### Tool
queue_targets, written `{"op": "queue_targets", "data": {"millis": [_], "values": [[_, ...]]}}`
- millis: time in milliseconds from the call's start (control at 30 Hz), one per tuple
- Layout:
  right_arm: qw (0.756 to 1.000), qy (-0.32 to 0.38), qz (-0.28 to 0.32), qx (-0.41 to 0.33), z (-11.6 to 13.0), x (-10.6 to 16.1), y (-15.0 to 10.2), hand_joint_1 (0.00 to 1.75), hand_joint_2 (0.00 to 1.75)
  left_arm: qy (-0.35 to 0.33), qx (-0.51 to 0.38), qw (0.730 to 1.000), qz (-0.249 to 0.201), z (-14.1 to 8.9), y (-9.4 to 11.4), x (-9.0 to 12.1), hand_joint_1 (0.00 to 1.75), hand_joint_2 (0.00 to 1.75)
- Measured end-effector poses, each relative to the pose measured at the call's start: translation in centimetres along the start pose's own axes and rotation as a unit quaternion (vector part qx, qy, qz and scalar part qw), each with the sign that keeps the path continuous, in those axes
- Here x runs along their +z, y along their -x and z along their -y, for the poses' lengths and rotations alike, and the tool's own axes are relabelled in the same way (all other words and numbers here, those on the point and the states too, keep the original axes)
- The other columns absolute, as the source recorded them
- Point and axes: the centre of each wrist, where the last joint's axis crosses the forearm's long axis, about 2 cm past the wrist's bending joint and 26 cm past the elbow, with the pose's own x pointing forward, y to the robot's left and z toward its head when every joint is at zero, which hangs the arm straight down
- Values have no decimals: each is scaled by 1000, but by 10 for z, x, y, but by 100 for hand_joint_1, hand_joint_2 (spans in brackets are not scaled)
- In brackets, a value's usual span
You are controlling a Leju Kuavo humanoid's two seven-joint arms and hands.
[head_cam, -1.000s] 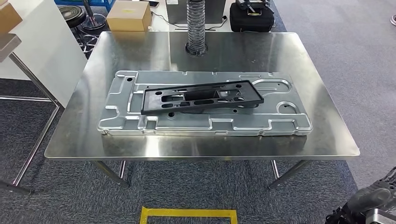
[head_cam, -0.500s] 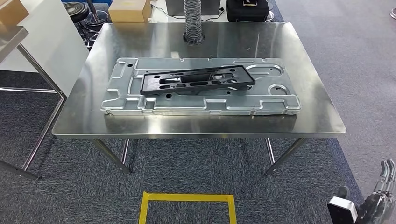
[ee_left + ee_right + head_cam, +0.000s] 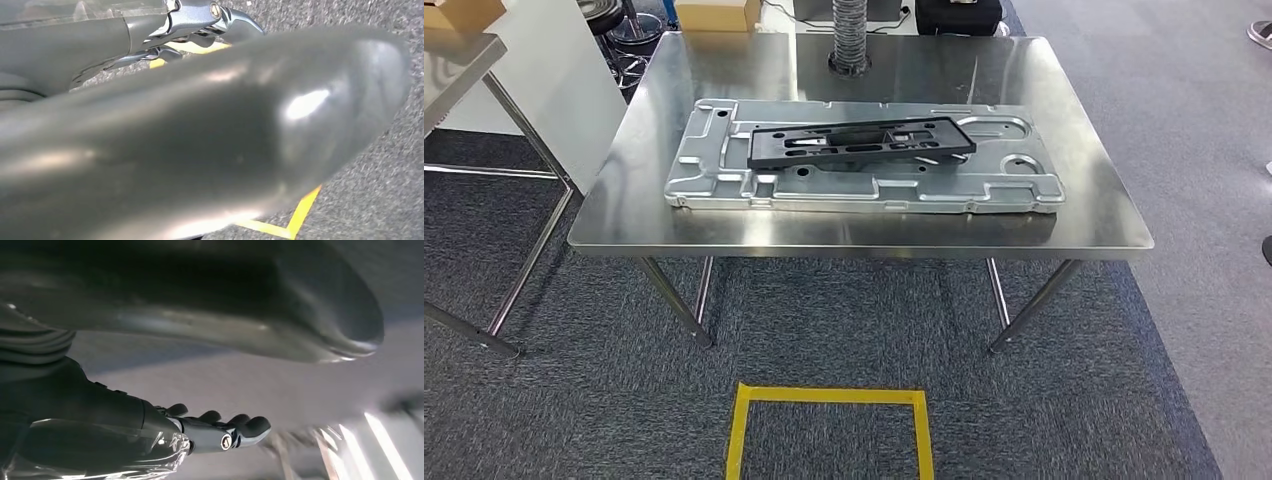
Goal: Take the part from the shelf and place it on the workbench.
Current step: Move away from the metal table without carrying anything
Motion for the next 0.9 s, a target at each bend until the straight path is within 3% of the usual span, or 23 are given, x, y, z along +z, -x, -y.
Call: {"op": "queue_targets", "data": {"millis": [167,367,633,900], "values": [[981,-115,-151,-35,-24,27,14,0,0,11,-8,1000,-6,3,0,0,0,0],[940,-210,-262,-65,-44,56,16,0,0,20,-19,1000,-10,4,1,1,0,0],[902,-309,-295,-61,-60,77,10,0,0,34,-27,999,-7,5,0,0,0,0],[887,-349,-296,-54,-66,85,7,0,0,36,-30,999,-6,5,1,0,0,0]]}}
